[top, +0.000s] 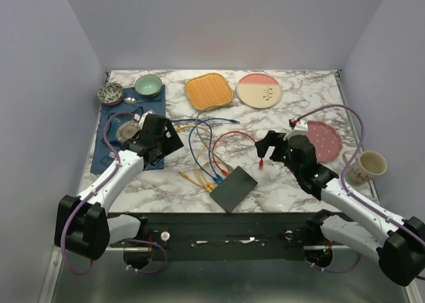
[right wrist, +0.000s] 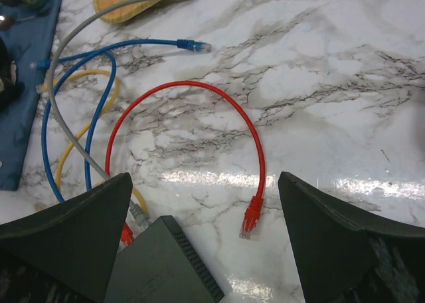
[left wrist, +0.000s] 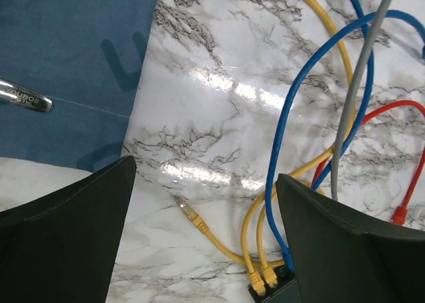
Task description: Pull the plug from the switch port
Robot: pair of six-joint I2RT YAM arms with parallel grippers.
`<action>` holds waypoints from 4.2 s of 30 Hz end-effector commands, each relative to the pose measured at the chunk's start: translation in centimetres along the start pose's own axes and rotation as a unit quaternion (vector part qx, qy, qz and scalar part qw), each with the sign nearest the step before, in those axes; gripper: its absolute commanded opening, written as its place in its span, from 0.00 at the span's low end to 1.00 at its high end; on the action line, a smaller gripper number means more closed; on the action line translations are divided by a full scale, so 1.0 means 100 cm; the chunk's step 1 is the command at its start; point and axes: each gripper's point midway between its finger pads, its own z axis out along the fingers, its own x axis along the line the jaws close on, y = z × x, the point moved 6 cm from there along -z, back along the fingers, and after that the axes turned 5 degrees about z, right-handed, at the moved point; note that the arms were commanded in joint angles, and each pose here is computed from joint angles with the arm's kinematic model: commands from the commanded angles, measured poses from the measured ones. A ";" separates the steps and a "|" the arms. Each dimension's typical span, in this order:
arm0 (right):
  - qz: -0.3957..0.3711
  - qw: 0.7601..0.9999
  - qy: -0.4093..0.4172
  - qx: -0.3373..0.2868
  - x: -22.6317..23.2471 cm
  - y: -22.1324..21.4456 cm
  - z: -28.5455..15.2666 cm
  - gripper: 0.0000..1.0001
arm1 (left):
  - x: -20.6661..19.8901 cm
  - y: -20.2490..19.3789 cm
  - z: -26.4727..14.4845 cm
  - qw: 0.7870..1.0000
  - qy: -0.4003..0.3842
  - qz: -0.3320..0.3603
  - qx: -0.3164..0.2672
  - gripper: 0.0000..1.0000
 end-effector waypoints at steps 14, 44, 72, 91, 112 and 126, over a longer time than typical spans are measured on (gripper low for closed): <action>-0.067 0.991 0.087 0.076 0.031 -0.010 0.006 1.00 | -0.027 -0.006 -0.017 0.996 -0.041 0.062 -0.042 0.97; -0.223 0.927 0.143 0.265 0.093 -0.122 -0.036 0.75 | -0.087 -0.023 -0.019 0.987 -0.038 0.151 -0.031 0.94; -0.140 0.950 -0.060 0.271 0.017 -0.148 -0.058 0.08 | -0.072 -0.128 0.005 0.967 -0.078 0.226 0.083 0.74; -0.049 0.960 -0.071 0.265 0.019 -0.118 0.007 0.08 | -0.115 -0.193 0.006 0.896 -0.217 0.337 0.193 0.63; -0.014 0.985 -0.055 0.161 0.035 -0.007 0.049 0.20 | -0.196 -0.132 -0.004 0.910 -0.166 0.374 0.062 0.66; -0.046 0.960 0.092 0.260 0.046 -0.068 -0.013 0.37 | -0.163 -0.045 -0.011 0.945 -0.075 0.319 -0.012 0.78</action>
